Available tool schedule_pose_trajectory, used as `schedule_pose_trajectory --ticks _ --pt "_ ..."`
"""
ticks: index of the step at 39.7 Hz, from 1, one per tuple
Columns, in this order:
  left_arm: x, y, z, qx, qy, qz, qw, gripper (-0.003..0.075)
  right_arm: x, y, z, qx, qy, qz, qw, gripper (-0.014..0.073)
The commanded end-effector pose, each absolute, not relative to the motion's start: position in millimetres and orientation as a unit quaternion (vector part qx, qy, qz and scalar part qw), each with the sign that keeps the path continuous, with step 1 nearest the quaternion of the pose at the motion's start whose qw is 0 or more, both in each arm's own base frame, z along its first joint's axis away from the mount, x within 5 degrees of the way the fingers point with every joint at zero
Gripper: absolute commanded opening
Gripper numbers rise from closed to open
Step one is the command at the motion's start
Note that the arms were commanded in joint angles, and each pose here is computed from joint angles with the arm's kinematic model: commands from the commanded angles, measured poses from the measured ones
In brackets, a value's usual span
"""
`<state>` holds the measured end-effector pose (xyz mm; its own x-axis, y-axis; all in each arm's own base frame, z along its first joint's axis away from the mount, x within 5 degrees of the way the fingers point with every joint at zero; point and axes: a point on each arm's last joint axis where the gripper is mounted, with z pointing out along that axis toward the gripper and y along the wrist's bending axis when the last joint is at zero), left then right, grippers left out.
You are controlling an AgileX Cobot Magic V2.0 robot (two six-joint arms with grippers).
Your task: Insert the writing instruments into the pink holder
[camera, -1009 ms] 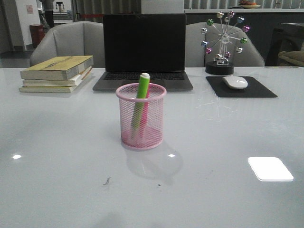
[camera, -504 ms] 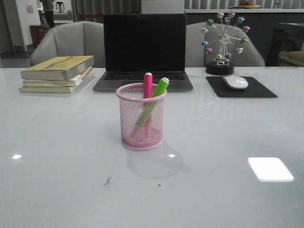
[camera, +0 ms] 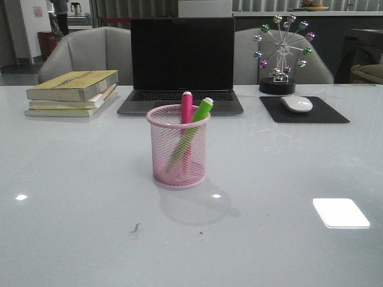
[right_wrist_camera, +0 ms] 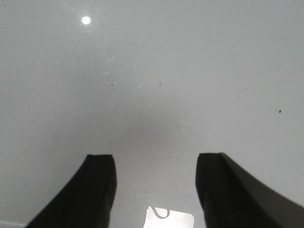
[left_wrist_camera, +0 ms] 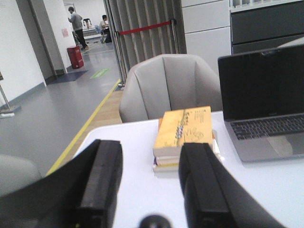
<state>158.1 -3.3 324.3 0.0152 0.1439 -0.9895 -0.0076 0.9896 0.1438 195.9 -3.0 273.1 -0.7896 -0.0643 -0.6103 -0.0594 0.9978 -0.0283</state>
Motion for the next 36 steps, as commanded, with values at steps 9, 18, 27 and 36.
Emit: schedule_pose_trajectory --ticks 9,18,27,36 --pt "144.8 0.1 333.6 0.031 0.662 0.059 0.746 0.035 198.9 -5.2 289.0 -0.03 0.928 -0.012 0.371 0.0486" --pt "144.8 0.1 333.6 0.031 0.662 0.059 0.746 0.0349 196.5 -4.8 290.0 -0.031 0.929 -0.011 0.368 0.0333" --pt "144.8 0.1 333.6 0.031 0.662 0.059 0.746 0.0349 178.7 -3.8 309.8 -0.031 0.908 -0.014 0.418 0.009" --pt "144.8 0.1 333.6 0.031 0.662 0.059 0.746 0.0336 154.6 -3.0 332.9 -0.031 0.873 -0.019 0.486 0.0057"
